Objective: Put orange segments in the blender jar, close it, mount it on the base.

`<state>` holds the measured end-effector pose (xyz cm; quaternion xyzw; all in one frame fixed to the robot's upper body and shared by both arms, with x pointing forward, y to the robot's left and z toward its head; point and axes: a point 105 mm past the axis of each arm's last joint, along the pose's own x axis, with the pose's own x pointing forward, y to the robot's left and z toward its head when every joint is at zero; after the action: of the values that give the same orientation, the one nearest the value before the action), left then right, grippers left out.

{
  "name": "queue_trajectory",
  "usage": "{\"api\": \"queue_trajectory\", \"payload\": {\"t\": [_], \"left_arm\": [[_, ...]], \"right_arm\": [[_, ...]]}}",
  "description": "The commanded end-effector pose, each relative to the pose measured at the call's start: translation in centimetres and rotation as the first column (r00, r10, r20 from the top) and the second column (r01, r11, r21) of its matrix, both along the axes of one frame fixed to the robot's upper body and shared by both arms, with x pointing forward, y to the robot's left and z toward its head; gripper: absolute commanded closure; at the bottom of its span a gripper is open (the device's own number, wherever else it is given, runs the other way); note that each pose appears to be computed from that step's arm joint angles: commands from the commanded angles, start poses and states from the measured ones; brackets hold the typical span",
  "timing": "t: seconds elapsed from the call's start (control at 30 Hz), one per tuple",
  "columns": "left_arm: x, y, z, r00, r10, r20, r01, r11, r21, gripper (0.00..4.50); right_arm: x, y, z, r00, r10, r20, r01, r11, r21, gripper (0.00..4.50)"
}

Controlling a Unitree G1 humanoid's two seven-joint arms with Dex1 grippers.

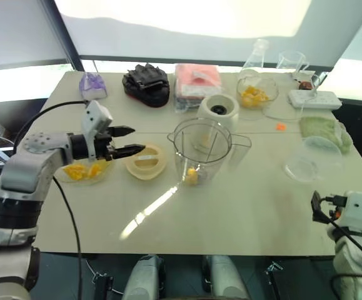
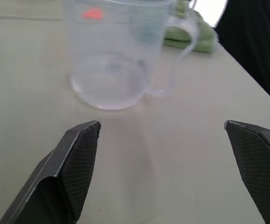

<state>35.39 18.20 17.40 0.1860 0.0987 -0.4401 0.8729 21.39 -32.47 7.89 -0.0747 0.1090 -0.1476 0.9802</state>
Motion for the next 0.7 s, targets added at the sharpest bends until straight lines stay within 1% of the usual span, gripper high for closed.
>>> {"api": "queue_trajectory", "payload": {"t": [0.03,0.13,0.17,0.2,0.27,0.33,0.37,0.5,0.6,0.7], "left_arm": [[2.2,0.0,-0.8,0.998,-0.04,0.045,0.033,0.991,0.131,1.06],[4.0,-0.4,-1.3,0.996,-0.071,0.048,0.061,0.98,0.188,1.06],[4.5,-0.6,-1.6,0.995,-0.087,0.043,0.076,0.974,0.215,1.06],[4.9,-0.8,-1.9,0.994,-0.103,0.033,0.092,0.967,0.239,1.06],[5.5,-1.5,-2.5,0.991,-0.134,-0.009,0.131,0.951,0.278,1.06],[6.1,-1.6,-3.0,0.992,-0.101,-0.078,0.119,0.953,0.279,1.06],[6.3,-1.5,-3.1,0.991,-0.096,-0.089,0.118,0.947,0.298,1.06],[6.3,-1.8,-3.4,0.983,-0.122,-0.141,0.162,0.929,0.331,1.06],[5.8,-1.5,-4.1,0.971,-0.169,-0.168,0.226,0.877,0.425,1.06],[5.6,-1.3,-4.6,0.964,-0.183,-0.193,0.254,0.854,0.454,1.06]], "right_arm": [[-1.3,0.8,3.1,0.993,0.119,0.026,-0.119,0.993,-0.011,0.07],[-2.4,1.1,4.6,0.992,0.118,0.046,-0.117,0.993,-0.008,0.07],[-2.7,1.7,5.0,0.989,0.144,0.046,-0.144,0.99,-0.002,0.07],[-3.1,2.5,5.2,0.984,0.176,0.04,-0.176,0.984,0.01,0.07],[-4.0,5.0,5.7,0.953,0.302,0.02,-0.303,0.951,0.069,0.07],[-4.5,7.3,6.3,0.913,0.407,0.025,-0.407,0.906,0.117,0.07],[-4.4,8.0,6.6,0.901,0.432,0.041,-0.433,0.892,0.126,0.07],[-3.7,11.7,8.3,0.824,0.544,0.157,-0.566,0.797,0.211,0.07],[-3.5,14.1,9.4,0.763,0.605,0.227,-0.646,0.719,0.256,0.07],[-3.2,14.9,9.7,0.743,0.622,0.248,-0.669,0.692,0.269,0.07]]}}
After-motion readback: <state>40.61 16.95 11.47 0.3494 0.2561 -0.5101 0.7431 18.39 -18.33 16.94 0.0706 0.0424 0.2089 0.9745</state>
